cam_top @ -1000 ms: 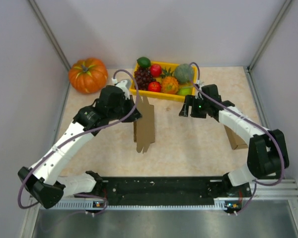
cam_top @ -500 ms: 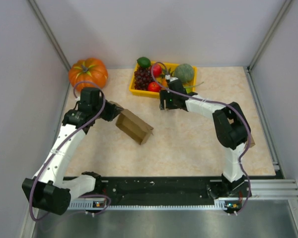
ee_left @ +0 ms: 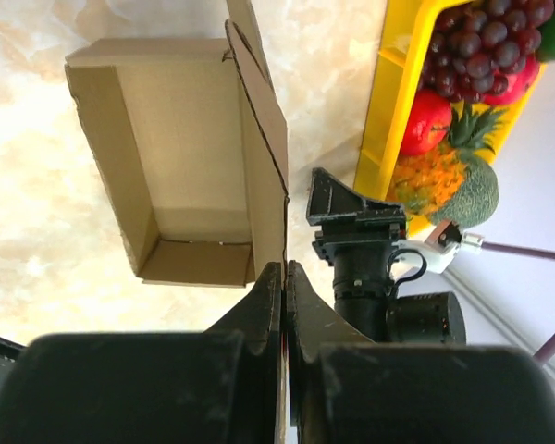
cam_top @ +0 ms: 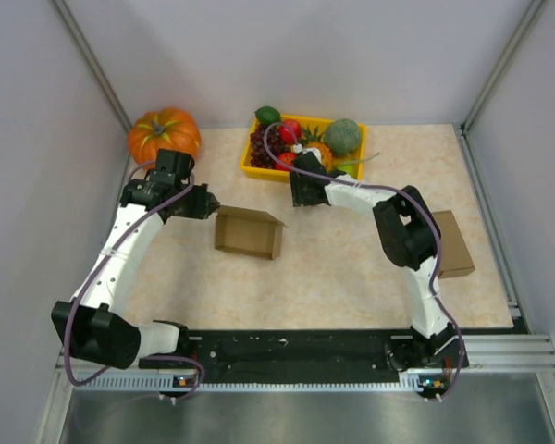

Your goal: Fold the paper box

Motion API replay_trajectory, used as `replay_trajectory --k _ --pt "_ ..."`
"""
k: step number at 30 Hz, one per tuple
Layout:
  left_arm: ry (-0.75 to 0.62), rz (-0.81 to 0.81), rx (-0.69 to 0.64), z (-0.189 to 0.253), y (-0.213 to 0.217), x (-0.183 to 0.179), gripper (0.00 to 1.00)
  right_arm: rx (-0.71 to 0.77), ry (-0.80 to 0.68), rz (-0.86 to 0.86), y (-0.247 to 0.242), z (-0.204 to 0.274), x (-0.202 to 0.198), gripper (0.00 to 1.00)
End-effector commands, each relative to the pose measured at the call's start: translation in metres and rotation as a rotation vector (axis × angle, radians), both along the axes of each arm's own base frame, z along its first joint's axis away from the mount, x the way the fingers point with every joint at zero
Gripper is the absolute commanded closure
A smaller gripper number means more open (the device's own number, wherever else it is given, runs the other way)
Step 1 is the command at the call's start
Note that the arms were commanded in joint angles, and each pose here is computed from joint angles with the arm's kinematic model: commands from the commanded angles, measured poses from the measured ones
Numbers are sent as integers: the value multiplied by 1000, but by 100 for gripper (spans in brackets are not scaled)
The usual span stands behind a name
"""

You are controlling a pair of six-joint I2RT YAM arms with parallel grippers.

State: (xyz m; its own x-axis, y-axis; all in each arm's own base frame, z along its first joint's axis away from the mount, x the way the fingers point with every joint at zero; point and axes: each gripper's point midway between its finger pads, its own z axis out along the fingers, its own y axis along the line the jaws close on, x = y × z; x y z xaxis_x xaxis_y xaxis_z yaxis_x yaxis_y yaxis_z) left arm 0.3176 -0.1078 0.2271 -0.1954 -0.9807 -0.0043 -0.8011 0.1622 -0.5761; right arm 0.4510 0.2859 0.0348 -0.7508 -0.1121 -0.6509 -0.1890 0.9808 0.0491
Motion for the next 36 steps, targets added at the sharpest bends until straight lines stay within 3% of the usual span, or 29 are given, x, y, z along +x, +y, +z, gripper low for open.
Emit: replay_trajectory --k 1,3,8,13,16,17,21,24,29,33,35,36 --pt "53 177 -71 -2 13 -3 100 -46 -14 -1 0 -1 -8 43" --pt "59 259 -99 -5 19 -5 100 -46 -6 -17 -2 -4 -11 45" --pt "56 356 -109 -8 29 -7 100 -62 -1 -26 -7 -12 -14 72" --pt "102 411 -115 -12 32 -7 100 -53 -42 -31 -15 10 -18 99" --pt "127 409 -87 -17 33 -6 100 -30 -59 6 -18 21 -30 100" --pt "133 406 -78 -20 34 -5 100 10 -98 2 -20 47 -33 100" --pt "149 388 -96 -25 28 -5 100 122 -130 69 -31 84 -78 100" --pt "158 387 -104 -27 26 -5 100 278 -141 198 -12 125 -126 100" --pt "185 382 -118 -26 22 -6 100 512 -211 472 66 178 -204 100" --pt "207 374 -125 -23 19 -7 100 618 -282 557 115 205 -216 100" --pt "224 374 -134 -24 17 -10 100 586 -306 538 129 192 -202 100" --pt "231 378 -138 -24 17 -11 100 572 -319 551 135 192 -198 95"
